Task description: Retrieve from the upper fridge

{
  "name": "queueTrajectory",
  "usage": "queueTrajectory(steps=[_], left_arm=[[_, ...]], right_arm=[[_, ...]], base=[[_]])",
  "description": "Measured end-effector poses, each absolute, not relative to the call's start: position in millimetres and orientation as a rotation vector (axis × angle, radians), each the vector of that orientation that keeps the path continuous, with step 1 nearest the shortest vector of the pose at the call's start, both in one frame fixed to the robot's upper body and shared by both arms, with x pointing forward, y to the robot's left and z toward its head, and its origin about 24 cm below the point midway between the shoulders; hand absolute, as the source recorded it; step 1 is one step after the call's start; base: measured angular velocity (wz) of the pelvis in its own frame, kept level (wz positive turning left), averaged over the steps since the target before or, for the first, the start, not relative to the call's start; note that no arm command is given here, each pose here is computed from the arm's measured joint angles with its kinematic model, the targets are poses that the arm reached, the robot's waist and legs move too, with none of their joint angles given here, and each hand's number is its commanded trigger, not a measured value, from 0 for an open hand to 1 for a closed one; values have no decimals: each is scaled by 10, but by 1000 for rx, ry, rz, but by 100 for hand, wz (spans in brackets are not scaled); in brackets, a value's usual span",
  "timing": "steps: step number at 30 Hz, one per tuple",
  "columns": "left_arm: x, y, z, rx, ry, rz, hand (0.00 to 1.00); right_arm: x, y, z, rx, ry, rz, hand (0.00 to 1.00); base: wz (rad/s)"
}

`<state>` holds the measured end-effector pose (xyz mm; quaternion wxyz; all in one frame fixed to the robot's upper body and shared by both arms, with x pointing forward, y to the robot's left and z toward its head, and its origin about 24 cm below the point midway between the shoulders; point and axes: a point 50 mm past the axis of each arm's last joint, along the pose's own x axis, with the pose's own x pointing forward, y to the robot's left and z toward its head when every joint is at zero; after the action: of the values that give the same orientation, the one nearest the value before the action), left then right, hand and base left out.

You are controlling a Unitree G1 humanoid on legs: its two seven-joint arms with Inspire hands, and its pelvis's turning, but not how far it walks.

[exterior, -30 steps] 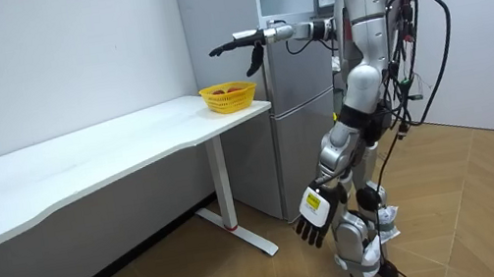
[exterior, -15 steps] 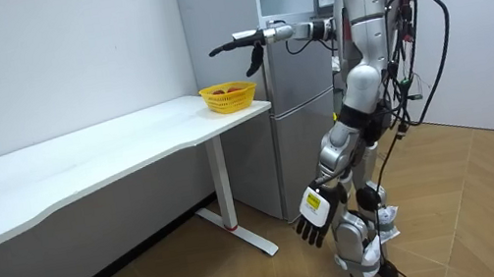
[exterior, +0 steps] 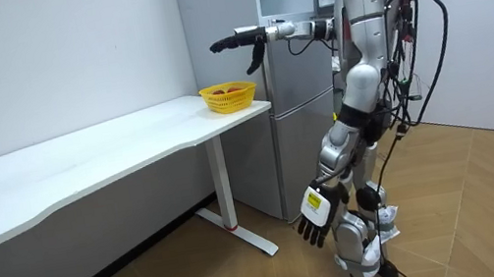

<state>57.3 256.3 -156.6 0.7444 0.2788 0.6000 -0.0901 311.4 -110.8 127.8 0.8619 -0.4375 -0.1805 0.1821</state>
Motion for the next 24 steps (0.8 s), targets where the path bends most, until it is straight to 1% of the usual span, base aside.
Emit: queueTrajectory(steps=[3, 7, 11, 15, 19, 24], left_arm=[[556, 2482, -1592, 604, 1311, -201, 0], [527, 2469, -1603, 608, 1317, -195, 0], [500, 2448, -1613, 617, 1316, -182, 0], [454, 2394, -1632, 634, 1323, -221, 0], [423, 2354, -1646, 638, 1321, -212, 0], [242, 2324, -1668, 633, 1356, -200, 0]], right_arm=[[2996, -1112, 1192, -807, -366, 377, 0], [2832, -1098, 1089, -715, -342, 395, 0], [2701, -1114, 1097, -583, -343, 389, 0], [2540, -1125, 1120, -420, -375, 334, 0], [2430, -1102, 1046, -358, -359, 316, 0], [2344, -1181, 946, -350, -313, 288, 0]], base=[[-3], [-7], [-10], [-9], [-10], [-10]])
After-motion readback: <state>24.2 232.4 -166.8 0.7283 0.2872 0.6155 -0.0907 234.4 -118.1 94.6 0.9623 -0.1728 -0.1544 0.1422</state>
